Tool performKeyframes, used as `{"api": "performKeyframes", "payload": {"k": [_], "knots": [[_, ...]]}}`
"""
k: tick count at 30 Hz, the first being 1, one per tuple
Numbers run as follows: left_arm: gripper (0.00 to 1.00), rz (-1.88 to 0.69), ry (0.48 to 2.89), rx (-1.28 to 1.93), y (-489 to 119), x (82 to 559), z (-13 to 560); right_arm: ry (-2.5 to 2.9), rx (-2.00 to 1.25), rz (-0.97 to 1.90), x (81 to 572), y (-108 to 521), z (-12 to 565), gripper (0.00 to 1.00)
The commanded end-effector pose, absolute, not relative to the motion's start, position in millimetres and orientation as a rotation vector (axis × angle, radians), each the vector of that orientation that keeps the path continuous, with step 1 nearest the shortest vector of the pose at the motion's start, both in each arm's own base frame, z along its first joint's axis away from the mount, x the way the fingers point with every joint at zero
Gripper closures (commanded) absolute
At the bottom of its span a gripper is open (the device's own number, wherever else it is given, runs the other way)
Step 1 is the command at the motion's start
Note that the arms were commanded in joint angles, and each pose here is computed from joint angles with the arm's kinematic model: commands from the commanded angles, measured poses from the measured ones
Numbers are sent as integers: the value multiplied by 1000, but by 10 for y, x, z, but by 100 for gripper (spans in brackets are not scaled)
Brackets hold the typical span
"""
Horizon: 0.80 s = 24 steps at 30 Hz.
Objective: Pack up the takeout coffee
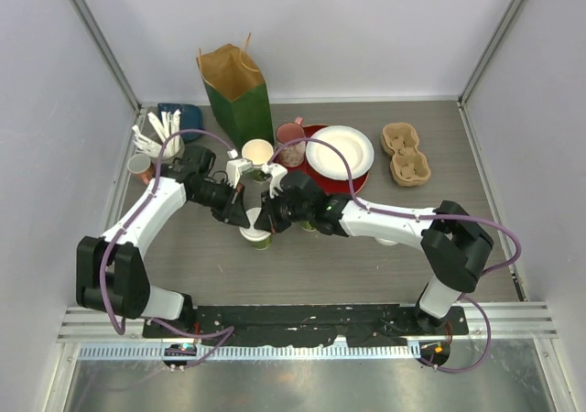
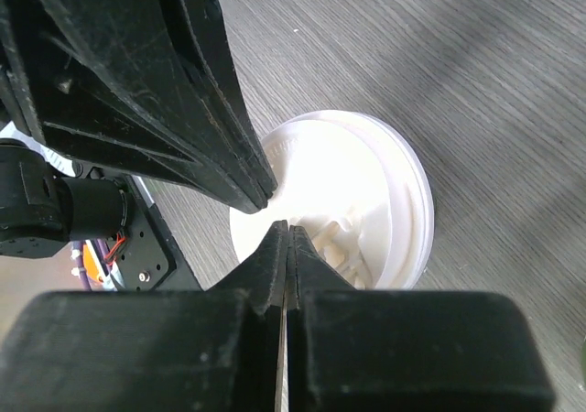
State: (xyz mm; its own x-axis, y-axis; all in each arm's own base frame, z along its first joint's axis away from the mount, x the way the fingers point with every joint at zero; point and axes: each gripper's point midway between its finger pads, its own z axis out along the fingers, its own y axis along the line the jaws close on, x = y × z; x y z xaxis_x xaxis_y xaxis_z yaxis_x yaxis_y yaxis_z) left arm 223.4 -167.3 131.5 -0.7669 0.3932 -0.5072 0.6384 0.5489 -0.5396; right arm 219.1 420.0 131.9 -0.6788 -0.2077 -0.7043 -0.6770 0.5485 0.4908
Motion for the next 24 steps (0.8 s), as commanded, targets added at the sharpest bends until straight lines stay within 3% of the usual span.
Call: {"api": "performKeyframes", "payload": {"k": [1,9,15,18,24], "knots": [[100,-933,2500,900,-1544,2256,1200,2265,-704,1010,2136,4121,1238,99],[100,-1017,2223,919,-1709,2135,2098,2116,-752,1075,2222,4306,1941,99],[100,-1002,2233,919,-1699,2156,2105,2042,-764,1069,2332,4396,2268,99],[100,-995,2275,917,-1676,2167,1956,2068,-760,1091,2282,4400,2179,99],[100,-807,2421,919,-1488,2315,1262,2306,-693,1049,2076,4154,1184,99]]}}
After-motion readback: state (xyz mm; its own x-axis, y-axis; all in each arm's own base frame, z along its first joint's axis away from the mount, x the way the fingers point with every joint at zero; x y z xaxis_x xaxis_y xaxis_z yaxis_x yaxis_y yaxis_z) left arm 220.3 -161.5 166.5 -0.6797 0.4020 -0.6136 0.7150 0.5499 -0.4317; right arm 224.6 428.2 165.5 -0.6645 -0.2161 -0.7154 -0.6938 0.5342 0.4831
